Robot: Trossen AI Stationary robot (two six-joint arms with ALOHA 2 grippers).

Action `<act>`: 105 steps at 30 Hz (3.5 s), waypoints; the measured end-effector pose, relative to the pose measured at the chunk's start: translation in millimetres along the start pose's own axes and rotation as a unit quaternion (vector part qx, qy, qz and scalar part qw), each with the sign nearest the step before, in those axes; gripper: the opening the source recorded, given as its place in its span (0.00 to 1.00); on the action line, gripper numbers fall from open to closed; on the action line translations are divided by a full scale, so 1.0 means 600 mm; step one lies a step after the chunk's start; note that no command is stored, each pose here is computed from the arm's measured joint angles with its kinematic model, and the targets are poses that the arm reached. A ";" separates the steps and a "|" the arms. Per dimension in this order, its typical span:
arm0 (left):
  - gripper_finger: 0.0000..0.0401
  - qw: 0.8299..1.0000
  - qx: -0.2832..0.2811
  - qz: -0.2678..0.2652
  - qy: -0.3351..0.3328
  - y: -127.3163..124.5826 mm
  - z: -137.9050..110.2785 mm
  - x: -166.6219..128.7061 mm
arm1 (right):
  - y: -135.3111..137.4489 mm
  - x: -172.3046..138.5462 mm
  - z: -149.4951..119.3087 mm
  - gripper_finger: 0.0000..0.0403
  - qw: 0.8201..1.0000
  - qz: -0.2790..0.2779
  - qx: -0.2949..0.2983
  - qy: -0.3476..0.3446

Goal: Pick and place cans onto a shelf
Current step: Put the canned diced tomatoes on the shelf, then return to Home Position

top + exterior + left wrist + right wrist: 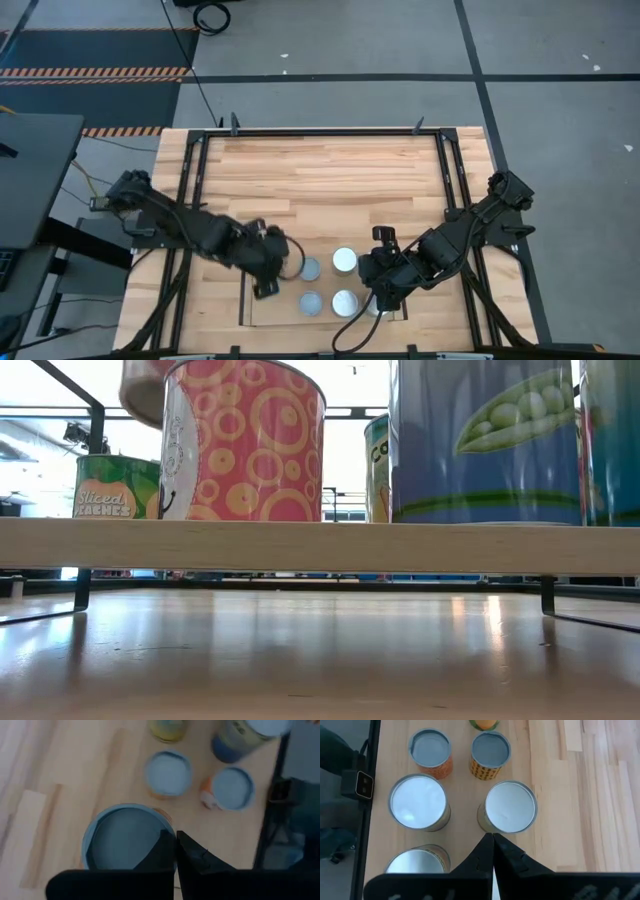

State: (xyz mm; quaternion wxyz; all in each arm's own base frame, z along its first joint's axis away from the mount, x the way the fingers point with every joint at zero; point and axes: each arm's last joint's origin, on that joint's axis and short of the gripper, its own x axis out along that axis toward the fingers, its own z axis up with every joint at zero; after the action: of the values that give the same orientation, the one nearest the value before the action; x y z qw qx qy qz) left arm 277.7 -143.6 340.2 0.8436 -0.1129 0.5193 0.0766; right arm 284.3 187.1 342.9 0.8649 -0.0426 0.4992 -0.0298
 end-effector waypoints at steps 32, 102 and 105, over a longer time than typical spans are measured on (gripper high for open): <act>0.02 0.993 0.117 0.007 0.016 -0.211 -0.103 0.107 | 0.016 -0.006 -0.009 0.02 0.999 0.031 0.003 0.012; 0.04 0.983 0.160 0.024 -0.085 -0.174 0.013 0.192 | 0.079 -0.033 -0.026 0.05 0.989 0.147 0.002 -0.002; 0.01 0.983 0.162 0.027 -0.083 -0.170 0.012 0.180 | 0.081 -0.040 -0.028 0.04 0.988 0.151 -0.024 -0.011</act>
State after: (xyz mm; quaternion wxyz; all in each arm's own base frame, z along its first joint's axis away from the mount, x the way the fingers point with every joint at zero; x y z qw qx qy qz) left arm 357.6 -238.3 258.3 0.8884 0.0456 0.4561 0.0235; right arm 258.2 236.8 350.2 0.8635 0.0123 0.4912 0.1136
